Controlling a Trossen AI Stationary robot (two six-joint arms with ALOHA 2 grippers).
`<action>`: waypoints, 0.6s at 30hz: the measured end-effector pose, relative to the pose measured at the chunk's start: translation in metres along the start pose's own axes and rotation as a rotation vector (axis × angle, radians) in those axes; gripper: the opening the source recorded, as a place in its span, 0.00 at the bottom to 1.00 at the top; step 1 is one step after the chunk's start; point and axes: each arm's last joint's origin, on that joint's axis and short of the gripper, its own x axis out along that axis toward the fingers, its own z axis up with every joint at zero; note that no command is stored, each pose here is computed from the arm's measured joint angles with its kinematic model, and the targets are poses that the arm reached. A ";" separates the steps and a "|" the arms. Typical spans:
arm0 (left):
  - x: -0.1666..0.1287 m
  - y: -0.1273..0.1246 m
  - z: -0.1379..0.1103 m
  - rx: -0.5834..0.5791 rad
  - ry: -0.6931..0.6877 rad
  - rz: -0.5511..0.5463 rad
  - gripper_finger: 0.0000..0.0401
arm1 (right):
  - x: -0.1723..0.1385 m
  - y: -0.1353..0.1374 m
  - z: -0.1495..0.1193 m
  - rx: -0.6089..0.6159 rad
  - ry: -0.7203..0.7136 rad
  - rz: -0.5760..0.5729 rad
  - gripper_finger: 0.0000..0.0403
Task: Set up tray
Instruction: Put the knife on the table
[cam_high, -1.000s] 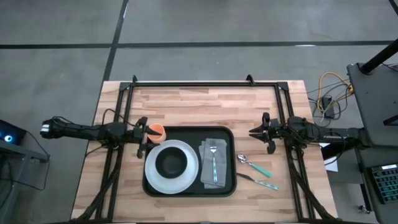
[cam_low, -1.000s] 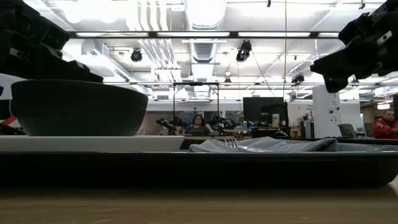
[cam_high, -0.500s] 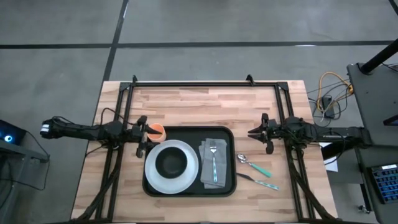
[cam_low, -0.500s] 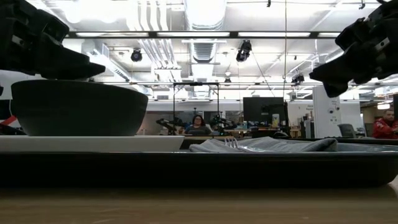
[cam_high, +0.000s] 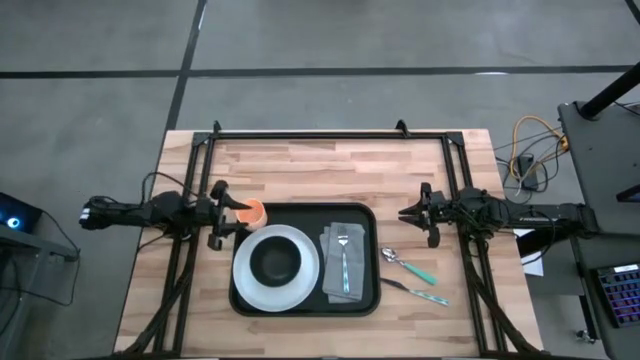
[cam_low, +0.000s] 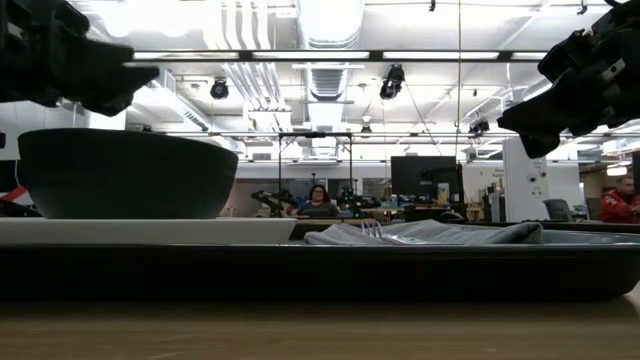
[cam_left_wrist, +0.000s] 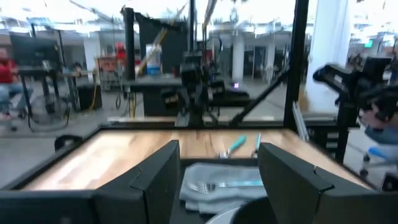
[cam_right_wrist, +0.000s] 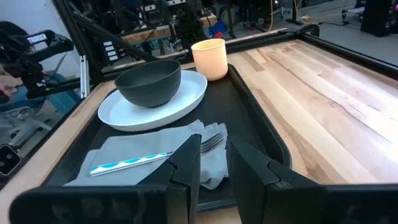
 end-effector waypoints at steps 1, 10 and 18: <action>0.000 0.000 -0.001 -0.001 0.012 0.000 0.49 | 0.000 0.000 0.000 0.000 0.000 0.000 0.17; 0.002 0.000 -0.009 -0.015 0.095 -0.006 0.49 | 0.000 0.001 0.001 0.076 0.007 0.009 0.17; 0.002 0.000 -0.009 -0.019 0.094 -0.004 0.49 | 0.001 0.004 0.013 0.113 0.037 0.007 0.17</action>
